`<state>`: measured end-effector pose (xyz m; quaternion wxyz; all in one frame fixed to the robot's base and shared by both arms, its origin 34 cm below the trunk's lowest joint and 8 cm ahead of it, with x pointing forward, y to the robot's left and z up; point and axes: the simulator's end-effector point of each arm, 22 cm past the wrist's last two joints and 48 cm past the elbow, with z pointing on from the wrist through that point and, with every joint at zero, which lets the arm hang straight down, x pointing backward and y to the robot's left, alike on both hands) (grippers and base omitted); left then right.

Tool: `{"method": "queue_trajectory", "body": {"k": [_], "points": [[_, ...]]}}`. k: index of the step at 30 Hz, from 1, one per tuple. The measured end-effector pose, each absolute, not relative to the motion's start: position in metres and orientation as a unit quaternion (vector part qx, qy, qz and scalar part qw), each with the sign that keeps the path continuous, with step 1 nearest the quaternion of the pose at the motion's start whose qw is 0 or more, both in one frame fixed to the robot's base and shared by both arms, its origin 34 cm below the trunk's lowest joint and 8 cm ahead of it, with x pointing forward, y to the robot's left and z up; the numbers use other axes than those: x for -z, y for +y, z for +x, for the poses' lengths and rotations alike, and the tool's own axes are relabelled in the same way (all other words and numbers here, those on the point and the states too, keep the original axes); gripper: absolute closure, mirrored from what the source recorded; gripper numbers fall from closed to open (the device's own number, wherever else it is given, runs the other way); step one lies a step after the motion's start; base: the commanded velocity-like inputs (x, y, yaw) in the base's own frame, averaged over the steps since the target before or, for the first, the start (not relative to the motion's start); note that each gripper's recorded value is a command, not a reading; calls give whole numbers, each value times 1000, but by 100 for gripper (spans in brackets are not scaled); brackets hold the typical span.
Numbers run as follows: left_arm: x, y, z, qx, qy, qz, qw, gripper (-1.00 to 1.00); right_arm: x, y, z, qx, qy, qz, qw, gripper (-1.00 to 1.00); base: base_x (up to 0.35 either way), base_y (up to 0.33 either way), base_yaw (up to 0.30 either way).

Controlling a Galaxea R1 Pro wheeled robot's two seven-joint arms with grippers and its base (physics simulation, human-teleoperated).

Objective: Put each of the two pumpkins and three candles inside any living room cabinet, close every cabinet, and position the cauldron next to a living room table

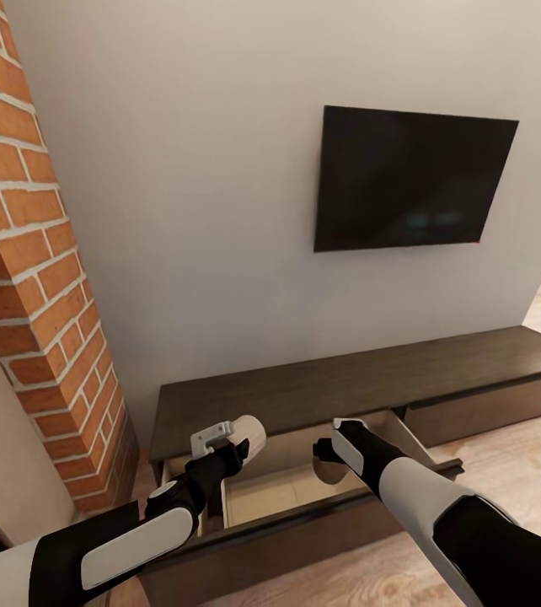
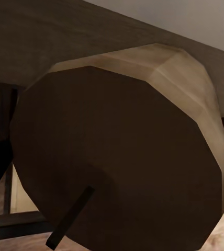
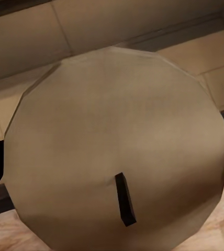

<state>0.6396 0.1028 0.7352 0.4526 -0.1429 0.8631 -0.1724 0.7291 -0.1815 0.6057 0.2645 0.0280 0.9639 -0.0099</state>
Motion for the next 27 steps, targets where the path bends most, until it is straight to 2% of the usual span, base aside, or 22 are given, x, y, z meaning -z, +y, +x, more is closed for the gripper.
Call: {"method": "queue_trajectory", "body": {"k": [27], "points": [[-689, 103, 632, 173, 862, -143, 454, 100, -560, -182, 722, 10, 964, 28, 265, 100, 0, 0, 0]]}}
